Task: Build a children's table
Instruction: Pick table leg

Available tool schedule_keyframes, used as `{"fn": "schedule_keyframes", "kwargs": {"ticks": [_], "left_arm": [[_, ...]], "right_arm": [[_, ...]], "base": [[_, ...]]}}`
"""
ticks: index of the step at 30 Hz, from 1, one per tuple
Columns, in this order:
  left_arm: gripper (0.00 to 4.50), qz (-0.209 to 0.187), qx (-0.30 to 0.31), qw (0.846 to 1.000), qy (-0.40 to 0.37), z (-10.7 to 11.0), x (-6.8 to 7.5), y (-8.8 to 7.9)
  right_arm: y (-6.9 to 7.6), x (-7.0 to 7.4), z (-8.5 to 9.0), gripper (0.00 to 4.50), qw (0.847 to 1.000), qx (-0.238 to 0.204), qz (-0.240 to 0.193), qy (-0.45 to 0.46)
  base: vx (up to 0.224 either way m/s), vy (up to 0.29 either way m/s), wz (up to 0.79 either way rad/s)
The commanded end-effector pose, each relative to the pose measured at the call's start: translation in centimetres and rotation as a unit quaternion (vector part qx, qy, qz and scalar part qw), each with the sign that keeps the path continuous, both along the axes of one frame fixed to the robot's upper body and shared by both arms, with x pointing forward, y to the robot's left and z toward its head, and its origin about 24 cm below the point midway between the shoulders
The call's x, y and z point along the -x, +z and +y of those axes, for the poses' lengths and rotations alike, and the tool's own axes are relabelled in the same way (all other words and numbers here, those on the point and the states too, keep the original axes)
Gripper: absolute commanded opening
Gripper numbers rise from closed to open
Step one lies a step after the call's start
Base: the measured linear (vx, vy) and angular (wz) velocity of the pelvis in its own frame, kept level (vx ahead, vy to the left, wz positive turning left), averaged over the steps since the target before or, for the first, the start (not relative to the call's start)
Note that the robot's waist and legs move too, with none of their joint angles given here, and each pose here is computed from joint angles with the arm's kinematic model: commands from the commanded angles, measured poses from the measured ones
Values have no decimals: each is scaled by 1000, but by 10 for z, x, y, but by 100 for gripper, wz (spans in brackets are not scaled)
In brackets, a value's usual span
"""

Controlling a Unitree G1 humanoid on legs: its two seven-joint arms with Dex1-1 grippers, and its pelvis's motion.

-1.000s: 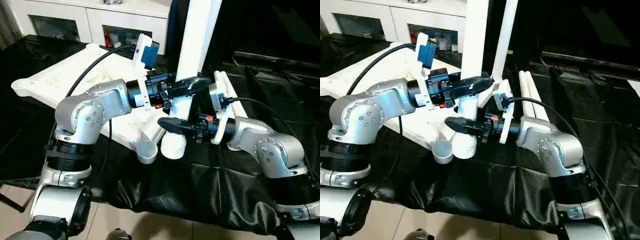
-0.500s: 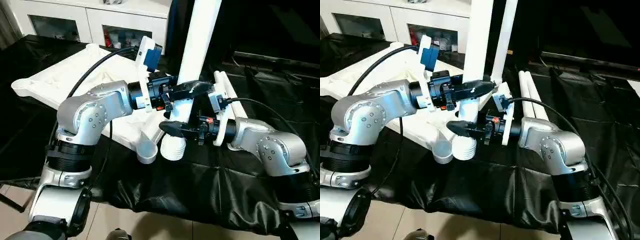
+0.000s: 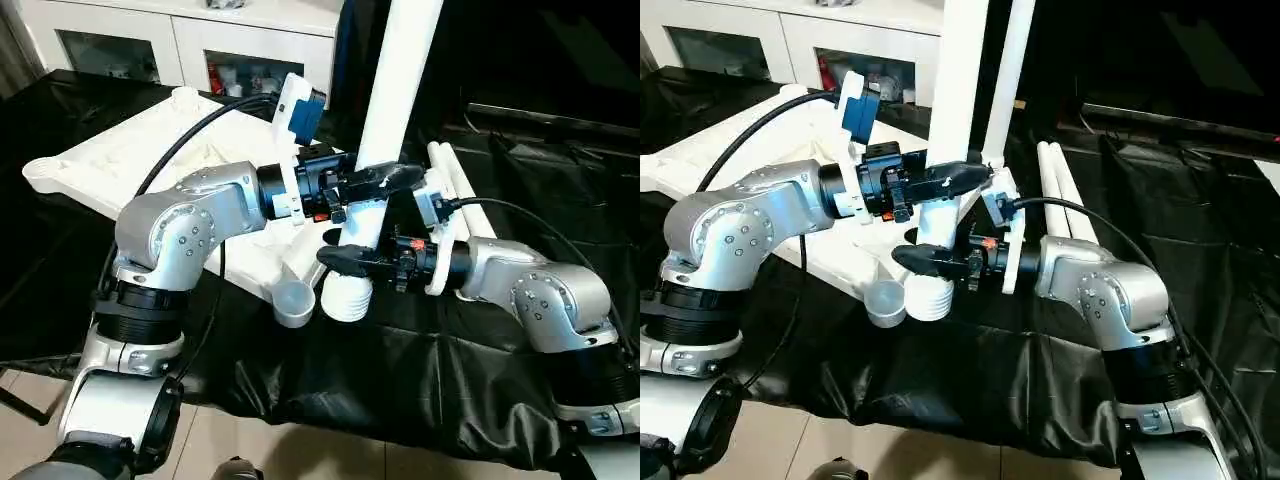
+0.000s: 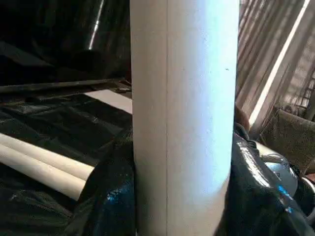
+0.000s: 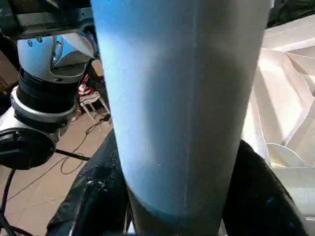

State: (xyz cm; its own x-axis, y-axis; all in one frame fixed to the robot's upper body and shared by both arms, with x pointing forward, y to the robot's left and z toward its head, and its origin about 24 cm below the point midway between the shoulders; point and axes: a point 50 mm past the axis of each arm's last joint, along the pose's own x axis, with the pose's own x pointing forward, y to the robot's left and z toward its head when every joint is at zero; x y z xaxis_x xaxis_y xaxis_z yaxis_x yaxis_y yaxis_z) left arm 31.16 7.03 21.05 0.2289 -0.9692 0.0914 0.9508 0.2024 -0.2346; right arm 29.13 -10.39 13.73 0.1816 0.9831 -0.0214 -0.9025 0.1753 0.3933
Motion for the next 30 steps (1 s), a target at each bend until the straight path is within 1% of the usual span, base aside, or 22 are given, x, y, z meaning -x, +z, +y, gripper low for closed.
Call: {"fn": "schedule_keyframes", "kwargs": {"ticks": [1,6,7,8,9,11,12,13,15,17,21,22,23,24,25,27,28,29,30], "left_arm": [[185,-17,3,1000,-20,-4,4,5],[185,-18,1,1000,-21,-4,4,5],[185,-19,-4,1000,-11,-4,3,4],[220,-6,-3,1000,-11,-4,2,3],[220,3,-1,1000,-12,-4,1,3],[255,8,12,1000,-13,-3,1,5],[257,9,17,1000,-12,-2,1,6],[267,-2,33,999,-1,-1,0,9],[272,-20,61,998,17,2,-2,14],[274,-26,119,992,35,7,-3,23],[274,-26,130,990,37,8,-3,24],[274,-33,133,989,51,12,-2,22],[274,-33,133,989,51,12,-2,22],[274,-40,128,989,63,16,-1,18],[274,-38,107,991,73,22,2,10],[274,-62,37,989,130,30,0,-5],[274,-88,-55,966,237,47,-3,-30],[274,-91,-77,952,282,55,-5,-38],[274,-85,-102,931,340,66,-8,-50]], "right_arm": [[-3,-2,-5,197,1000,15,13,-11],[-3,-1,-5,195,1000,13,13,-8],[-2,-1,-5,195,1000,13,13,-8],[-2,-2,-4,195,1000,13,12,-8],[-2,-2,-4,195,1000,13,12,-8],[-2,-2,-4,194,1000,12,11,-11],[-2,-2,-4,193,1000,11,10,-12],[-2,-3,-5,191,1000,9,8,-17],[-1,-5,-5,190,999,4,1,-34],[0,-8,-6,189,998,-10,-10,-63],[0,-9,-6,189,998,-13,-13,-67],[3,-11,-7,189,995,-26,-20,-92],[3,-11,-7,189,995,-26,-20,-92],[4,-11,-9,189,993,-37,-24,-113],[5,-11,-13,189,989,-38,-31,-142],[5,-8,-18,189,984,-28,-42,-174],[0,-6,-27,188,967,15,-71,-243],[-3,-6,-31,188,956,37,-86,-276],[-5,-8,-38,188,935,54,-112,-331]], "base": [[0,0,0],[0,0,0],[0,0,0],[0,0,0],[0,0,0],[0,0,0],[0,0,0],[0,0,0],[0,0,0],[0,0,0],[0,0,0],[0,0,0],[0,0,0],[0,0,0],[0,0,0],[0,0,0],[0,0,0],[0,0,0],[0,0,0]]}}
